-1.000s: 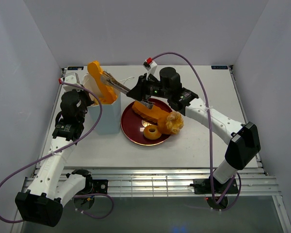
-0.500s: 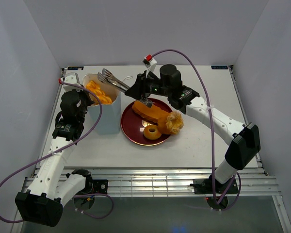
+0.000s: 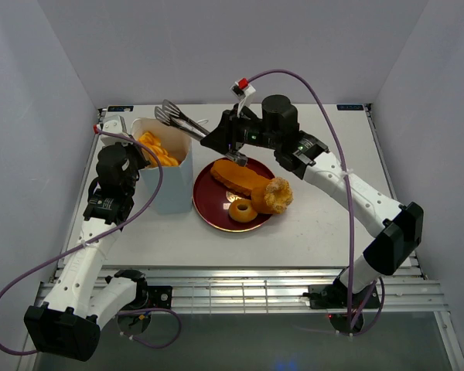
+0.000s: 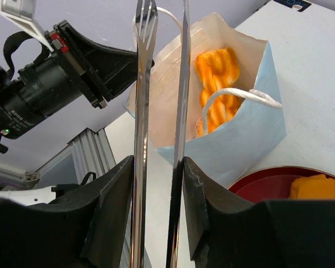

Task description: Place the fake bread into the paper bag

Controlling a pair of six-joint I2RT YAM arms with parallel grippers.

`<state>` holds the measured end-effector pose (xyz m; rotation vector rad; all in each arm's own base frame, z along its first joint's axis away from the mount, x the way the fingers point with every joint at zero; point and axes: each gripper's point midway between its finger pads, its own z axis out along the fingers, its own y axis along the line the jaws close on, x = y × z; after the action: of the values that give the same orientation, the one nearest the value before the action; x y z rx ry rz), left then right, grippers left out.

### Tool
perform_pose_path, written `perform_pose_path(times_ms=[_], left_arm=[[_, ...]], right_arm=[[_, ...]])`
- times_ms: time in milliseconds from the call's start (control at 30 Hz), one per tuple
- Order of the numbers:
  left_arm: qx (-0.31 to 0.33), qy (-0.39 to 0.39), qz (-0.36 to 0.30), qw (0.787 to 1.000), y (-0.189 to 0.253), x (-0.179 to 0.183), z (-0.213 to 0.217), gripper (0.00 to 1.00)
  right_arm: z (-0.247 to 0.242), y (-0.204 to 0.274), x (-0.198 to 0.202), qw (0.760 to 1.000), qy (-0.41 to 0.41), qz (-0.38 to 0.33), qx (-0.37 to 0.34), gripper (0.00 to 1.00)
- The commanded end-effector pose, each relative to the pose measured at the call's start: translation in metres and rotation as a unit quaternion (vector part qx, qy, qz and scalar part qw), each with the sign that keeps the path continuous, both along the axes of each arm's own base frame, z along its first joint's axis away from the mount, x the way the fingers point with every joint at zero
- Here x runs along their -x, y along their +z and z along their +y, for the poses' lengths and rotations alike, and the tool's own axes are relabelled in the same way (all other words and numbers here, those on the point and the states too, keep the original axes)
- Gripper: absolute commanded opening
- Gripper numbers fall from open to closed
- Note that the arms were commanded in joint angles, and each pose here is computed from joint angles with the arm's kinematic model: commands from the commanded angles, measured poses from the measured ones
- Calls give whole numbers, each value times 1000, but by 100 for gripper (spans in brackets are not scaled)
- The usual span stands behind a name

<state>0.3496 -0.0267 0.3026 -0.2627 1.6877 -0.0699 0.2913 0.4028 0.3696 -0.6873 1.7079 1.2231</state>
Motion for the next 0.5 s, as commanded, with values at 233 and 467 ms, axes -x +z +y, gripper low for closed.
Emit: perform_pose_path(times_ms=[233, 467], left_arm=[[3, -3, -18, 1000, 14, 2, 0, 0], [3, -2, -18, 1000, 13, 2, 0, 0]], right_arm=[[-83, 85, 38, 990, -100, -88, -48, 43], [-126, 44, 53, 985, -158, -63, -4, 43]])
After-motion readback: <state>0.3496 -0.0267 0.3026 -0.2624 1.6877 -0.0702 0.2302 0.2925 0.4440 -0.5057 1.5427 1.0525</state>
